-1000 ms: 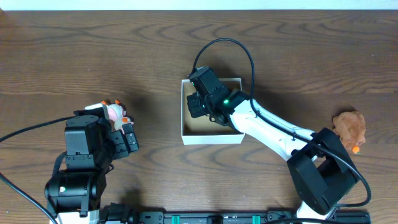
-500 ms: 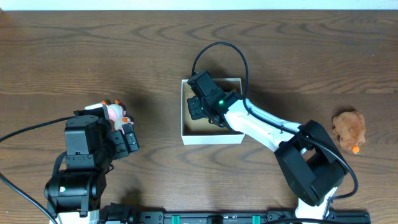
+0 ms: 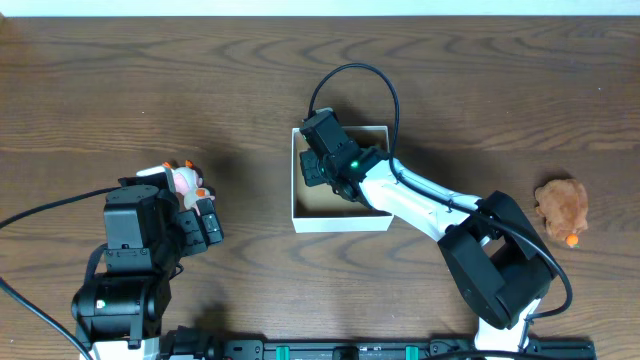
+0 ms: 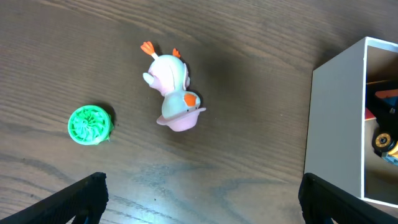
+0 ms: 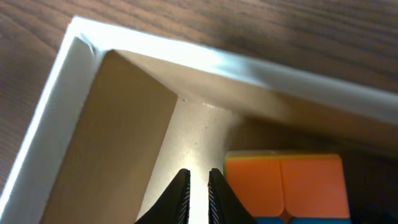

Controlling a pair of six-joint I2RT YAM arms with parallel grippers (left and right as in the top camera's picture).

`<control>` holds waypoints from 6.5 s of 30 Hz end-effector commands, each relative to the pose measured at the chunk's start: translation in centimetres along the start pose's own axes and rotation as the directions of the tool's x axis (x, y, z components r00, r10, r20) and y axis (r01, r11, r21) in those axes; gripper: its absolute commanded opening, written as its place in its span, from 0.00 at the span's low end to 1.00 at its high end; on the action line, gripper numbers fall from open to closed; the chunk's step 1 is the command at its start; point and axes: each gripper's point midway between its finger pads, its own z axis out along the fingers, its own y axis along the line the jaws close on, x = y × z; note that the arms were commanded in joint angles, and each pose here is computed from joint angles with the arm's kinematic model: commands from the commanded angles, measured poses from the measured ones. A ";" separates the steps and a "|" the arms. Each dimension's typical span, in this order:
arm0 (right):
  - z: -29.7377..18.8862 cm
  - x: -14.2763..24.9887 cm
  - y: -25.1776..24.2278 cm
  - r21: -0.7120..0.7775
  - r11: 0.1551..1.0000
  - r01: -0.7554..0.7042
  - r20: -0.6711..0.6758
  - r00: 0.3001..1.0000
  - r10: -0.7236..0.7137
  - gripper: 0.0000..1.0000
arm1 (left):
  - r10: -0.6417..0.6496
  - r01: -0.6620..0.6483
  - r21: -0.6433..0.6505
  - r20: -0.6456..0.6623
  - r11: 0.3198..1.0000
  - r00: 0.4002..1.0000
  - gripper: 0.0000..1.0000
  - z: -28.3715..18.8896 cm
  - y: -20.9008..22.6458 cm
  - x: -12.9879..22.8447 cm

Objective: Pack container
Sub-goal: 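Carry the cube with right gripper and place it in the box, then move right gripper to the brown teddy bear and grasp it, then carry the teddy bear with right gripper and release it in the box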

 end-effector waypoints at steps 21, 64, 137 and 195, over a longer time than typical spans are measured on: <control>-1.2 -2.7 -0.3 0.040 0.999 -0.019 0.063 0.998 0.016 0.29 | -0.006 0.006 -0.002 0.021 1.000 1.000 0.98 -0.5 0.0 -0.6; -22.6 13.3 -42.9 0.628 0.662 -0.410 -0.239 0.707 0.665 0.99 | -0.006 0.006 -0.002 0.021 1.000 1.000 0.98 -0.5 0.0 -0.6; -6.4 0.7 1.5 0.097 0.913 -0.396 -0.056 0.914 0.402 0.03 | -0.006 0.007 -0.003 0.017 1.000 1.000 0.98 -0.5 0.0 -0.5; -12.9 -3.9 -5.7 0.118 0.940 -0.320 0.072 0.947 0.313 0.74 | -0.006 0.006 -0.006 0.006 1.000 1.000 0.98 -0.5 0.1 -0.3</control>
